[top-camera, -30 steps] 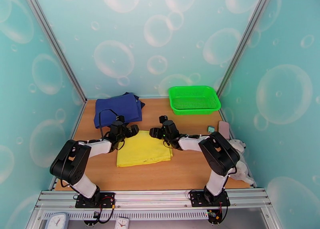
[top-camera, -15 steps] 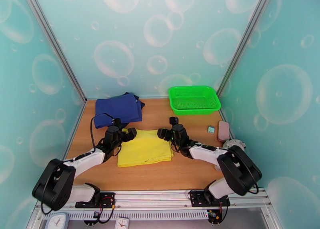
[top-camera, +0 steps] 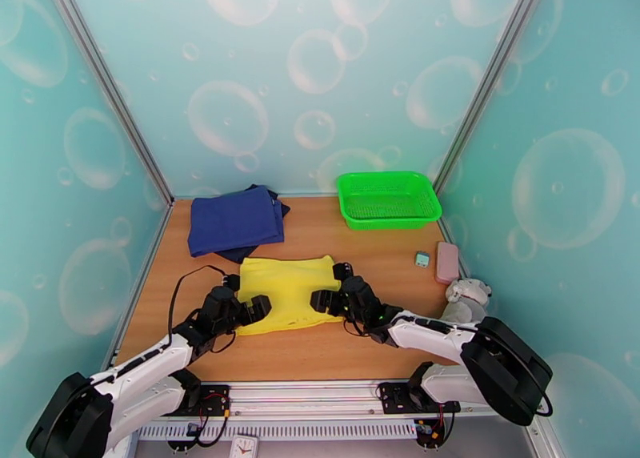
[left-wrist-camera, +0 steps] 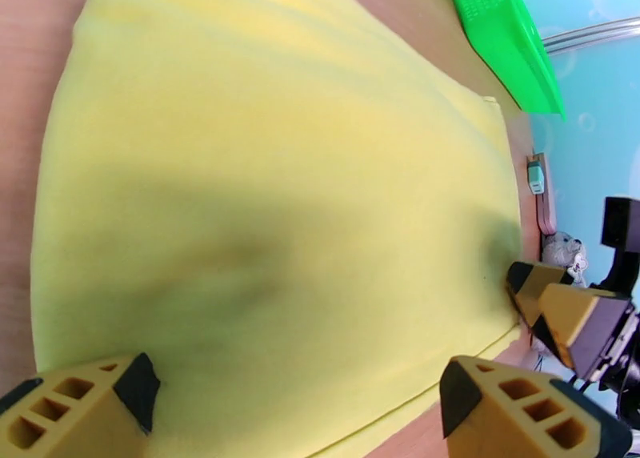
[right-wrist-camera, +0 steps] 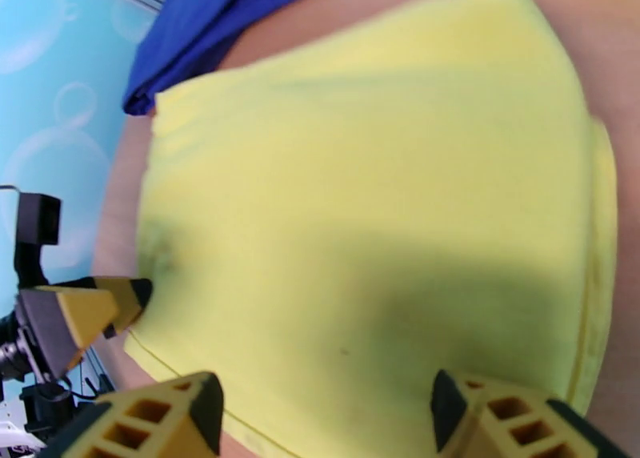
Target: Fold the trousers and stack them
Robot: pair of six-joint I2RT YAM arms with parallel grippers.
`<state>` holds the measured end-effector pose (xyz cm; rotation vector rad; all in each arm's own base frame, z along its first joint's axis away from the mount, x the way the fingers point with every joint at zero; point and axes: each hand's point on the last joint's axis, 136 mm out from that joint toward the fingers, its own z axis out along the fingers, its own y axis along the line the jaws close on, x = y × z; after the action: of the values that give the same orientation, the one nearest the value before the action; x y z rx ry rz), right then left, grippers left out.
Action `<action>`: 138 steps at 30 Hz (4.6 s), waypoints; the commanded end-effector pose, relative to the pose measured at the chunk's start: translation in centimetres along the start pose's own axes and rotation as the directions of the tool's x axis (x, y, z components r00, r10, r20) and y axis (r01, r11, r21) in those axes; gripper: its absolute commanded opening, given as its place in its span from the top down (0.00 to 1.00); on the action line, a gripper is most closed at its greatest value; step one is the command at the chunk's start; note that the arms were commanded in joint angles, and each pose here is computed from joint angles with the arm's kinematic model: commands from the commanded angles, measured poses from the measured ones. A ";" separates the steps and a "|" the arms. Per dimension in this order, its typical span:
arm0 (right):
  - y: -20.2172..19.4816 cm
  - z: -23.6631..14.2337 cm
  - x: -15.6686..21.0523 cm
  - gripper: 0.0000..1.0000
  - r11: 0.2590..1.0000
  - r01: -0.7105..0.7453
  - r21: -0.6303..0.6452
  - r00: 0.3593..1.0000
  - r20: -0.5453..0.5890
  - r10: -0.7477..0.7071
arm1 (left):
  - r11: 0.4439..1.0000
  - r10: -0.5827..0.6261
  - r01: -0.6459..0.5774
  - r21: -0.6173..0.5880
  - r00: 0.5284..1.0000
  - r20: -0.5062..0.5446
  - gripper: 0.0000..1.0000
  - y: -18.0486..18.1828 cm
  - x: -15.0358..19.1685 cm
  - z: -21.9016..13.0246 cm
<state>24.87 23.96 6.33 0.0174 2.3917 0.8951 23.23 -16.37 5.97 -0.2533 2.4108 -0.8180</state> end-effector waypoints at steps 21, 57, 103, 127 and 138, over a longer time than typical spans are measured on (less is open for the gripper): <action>-2.4 -2.8 -7.4 0.12 0.955 0.119 0.272 0.989 0.050 -0.138 | 0.946 0.277 -0.244 -0.214 0.951 0.139 0.02 0.3 -8.6 0.3; -7.2 -2.5 -10.7 0.10 0.988 0.101 0.120 0.981 0.151 -0.119 | 0.900 0.366 -0.389 -0.197 0.920 -0.140 1.00 -9.1 -14.1 7.1; -9.1 2.5 -7.3 0.09 0.996 0.062 0.065 0.997 -0.039 -0.059 | 0.866 0.327 -0.263 -0.425 0.942 0.083 1.00 3.2 -42.8 3.9; -8.5 3.1 -6.6 0.08 0.992 0.104 0.067 0.992 -0.074 -0.099 | 0.870 0.203 -0.080 -0.486 0.957 0.206 1.00 10.2 -44.3 1.0; -9.5 4.6 -5.0 0.08 0.989 0.116 0.093 0.984 -0.148 -0.102 | 0.836 0.218 -0.055 -0.546 0.947 0.238 0.95 16.1 -43.3 5.1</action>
<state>35.35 17.23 4.12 -0.0835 2.4019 0.7175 61.38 7.71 6.76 -0.3692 2.4523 -0.1317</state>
